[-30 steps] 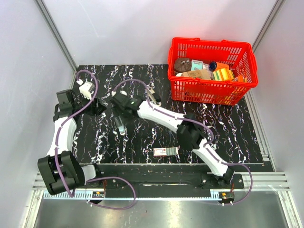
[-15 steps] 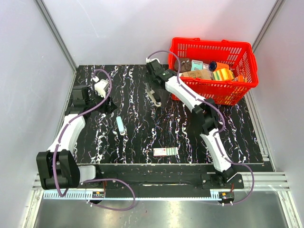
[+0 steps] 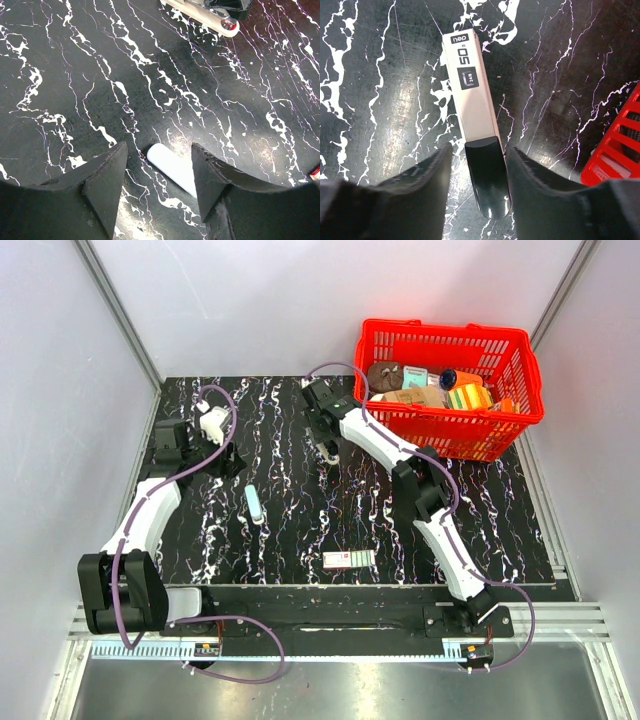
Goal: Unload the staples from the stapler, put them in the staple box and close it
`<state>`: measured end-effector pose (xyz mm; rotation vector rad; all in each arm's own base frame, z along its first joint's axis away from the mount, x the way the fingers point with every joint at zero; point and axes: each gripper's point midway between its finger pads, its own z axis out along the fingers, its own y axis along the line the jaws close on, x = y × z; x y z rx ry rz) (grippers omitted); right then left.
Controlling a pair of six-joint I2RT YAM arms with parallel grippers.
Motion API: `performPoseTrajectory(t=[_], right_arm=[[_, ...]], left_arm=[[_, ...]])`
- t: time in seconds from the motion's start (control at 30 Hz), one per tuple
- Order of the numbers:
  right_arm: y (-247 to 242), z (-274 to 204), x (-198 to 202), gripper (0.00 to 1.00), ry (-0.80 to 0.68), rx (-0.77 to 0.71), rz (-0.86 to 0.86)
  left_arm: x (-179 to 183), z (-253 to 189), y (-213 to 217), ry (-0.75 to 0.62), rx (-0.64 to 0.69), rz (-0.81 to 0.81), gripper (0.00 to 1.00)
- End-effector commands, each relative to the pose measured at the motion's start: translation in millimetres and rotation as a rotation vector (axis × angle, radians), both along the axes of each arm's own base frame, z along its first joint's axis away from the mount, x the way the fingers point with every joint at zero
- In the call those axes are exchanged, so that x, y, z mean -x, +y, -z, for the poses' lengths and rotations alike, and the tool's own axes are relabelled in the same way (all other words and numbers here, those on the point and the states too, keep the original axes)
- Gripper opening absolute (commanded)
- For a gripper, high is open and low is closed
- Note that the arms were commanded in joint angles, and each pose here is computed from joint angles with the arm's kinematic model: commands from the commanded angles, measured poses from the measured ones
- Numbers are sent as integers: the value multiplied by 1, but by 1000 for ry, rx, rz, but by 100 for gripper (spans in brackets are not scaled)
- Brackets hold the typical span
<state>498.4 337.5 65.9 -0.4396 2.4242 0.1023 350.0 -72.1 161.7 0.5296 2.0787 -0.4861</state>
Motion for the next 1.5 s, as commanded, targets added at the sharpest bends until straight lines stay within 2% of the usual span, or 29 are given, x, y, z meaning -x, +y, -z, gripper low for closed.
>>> performPoseTrajectory(t=[0.0,0.2,0.3,0.4,0.5,0.57,0.67,0.73,0.9,1.13,1.23,1.3,1.47], right_arm=[[16,-3,0,47,-5,-57,-4],[22,2,8,42,14,-50,-9],[22,10,14,42,37,-19,-12],[23,17,20,48,65,0,-24],[24,20,24,49,70,14,-30],[25,15,24,40,62,4,-21],[29,3,22,20,37,-31,0],[38,-17,23,9,7,-74,6],[61,-63,34,1,-74,-196,34],[73,-116,59,0,-159,-542,167],[74,-127,72,0,-170,-612,180],[76,-131,81,0,-171,-647,178],[81,-139,100,0,-154,-738,186]], left_arm=[[-14,-18,0,-73,-10,-18,59],[-14,-12,-7,-60,-12,-23,60],[-12,-10,-24,-54,-11,19,60],[-12,-8,-28,-50,-13,23,60],[-12,-7,-31,-51,-14,32,60],[-11,-6,-32,-46,-15,37,60],[-11,-3,-34,-50,-23,37,60],[-9,1,-38,-45,-23,46,60],[-3,17,-62,16,20,101,60],[-4,35,-93,131,160,131,62],[-6,41,-101,182,210,141,63],[-5,42,-108,197,239,159,71],[-3,39,-122,207,299,213,73]])
